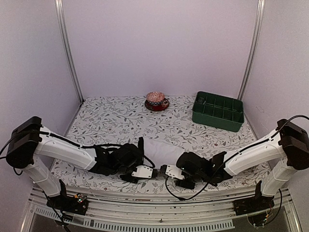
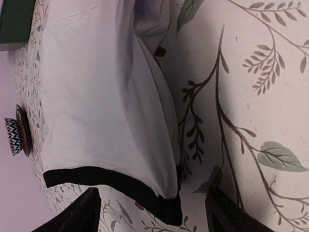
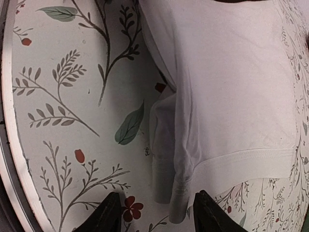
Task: Roll the underwear
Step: Fold the underwear at the center of the board.
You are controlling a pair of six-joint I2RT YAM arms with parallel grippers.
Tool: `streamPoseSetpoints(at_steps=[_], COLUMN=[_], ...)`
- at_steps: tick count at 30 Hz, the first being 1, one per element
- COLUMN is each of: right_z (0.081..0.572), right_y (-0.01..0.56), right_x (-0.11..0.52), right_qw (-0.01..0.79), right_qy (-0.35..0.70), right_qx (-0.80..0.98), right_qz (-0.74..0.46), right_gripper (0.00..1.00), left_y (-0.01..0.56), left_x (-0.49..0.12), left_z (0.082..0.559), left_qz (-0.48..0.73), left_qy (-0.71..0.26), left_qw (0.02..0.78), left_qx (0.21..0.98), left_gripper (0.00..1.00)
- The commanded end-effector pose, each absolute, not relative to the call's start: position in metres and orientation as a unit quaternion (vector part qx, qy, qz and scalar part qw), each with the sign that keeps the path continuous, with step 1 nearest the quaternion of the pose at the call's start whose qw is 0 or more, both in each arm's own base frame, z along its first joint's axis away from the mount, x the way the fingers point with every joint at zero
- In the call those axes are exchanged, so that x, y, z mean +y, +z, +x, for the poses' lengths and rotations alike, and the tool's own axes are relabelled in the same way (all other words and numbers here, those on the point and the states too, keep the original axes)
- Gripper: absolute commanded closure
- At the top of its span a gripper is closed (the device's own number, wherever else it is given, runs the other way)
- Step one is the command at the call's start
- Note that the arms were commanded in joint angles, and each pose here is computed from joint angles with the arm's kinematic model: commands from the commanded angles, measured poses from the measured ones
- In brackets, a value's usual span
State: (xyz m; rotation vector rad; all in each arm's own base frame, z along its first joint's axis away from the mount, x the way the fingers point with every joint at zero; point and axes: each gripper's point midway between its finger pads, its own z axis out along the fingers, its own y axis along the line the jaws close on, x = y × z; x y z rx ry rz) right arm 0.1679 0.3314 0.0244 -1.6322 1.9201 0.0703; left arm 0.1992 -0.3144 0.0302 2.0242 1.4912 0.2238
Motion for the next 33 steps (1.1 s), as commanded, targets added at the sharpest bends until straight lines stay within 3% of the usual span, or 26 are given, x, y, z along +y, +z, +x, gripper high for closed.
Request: streamPoseSetpoints(at_steps=[1, 7, 13, 19, 23, 27, 33], right_z=[0.178, 0.180, 0.178, 0.173, 0.171, 0.170, 0.172], right_y=[0.019, -0.001, -0.013, -0.002, 0.008, 0.014, 0.017], right_x=[0.323, 0.321, 0.317, 0.318, 0.321, 0.319, 0.315], right_qw=[0.340, 0.328, 0.317, 0.325, 0.333, 0.335, 0.338], right_qy=[-0.018, -0.050, -0.057, -0.039, -0.024, -0.026, -0.032], right_qx=[0.724, 0.719, 0.721, 0.720, 0.717, 0.714, 0.717], right_qz=[-0.600, -0.610, -0.614, -0.613, -0.613, -0.614, -0.609], right_gripper=[0.47, 0.51, 0.78, 0.96, 0.97, 0.97, 0.98], left_y=[0.011, 0.008, 0.001, -0.006, -0.005, -0.004, -0.001], left_x=[-0.306, -0.306, -0.302, -0.299, -0.300, -0.301, -0.294], left_z=[0.186, 0.182, 0.176, 0.185, 0.189, 0.192, 0.195], left_qz=[0.780, 0.787, 0.799, 0.791, 0.788, 0.787, 0.787], left_qy=[0.083, 0.078, 0.076, 0.109, 0.118, 0.126, 0.137], left_qw=[0.298, 0.312, 0.316, 0.320, 0.328, 0.332, 0.331], left_qx=[0.543, 0.526, 0.506, 0.509, 0.508, 0.505, 0.502], left_gripper=[0.22, 0.23, 0.29, 0.61, 0.77, 1.00, 1.00])
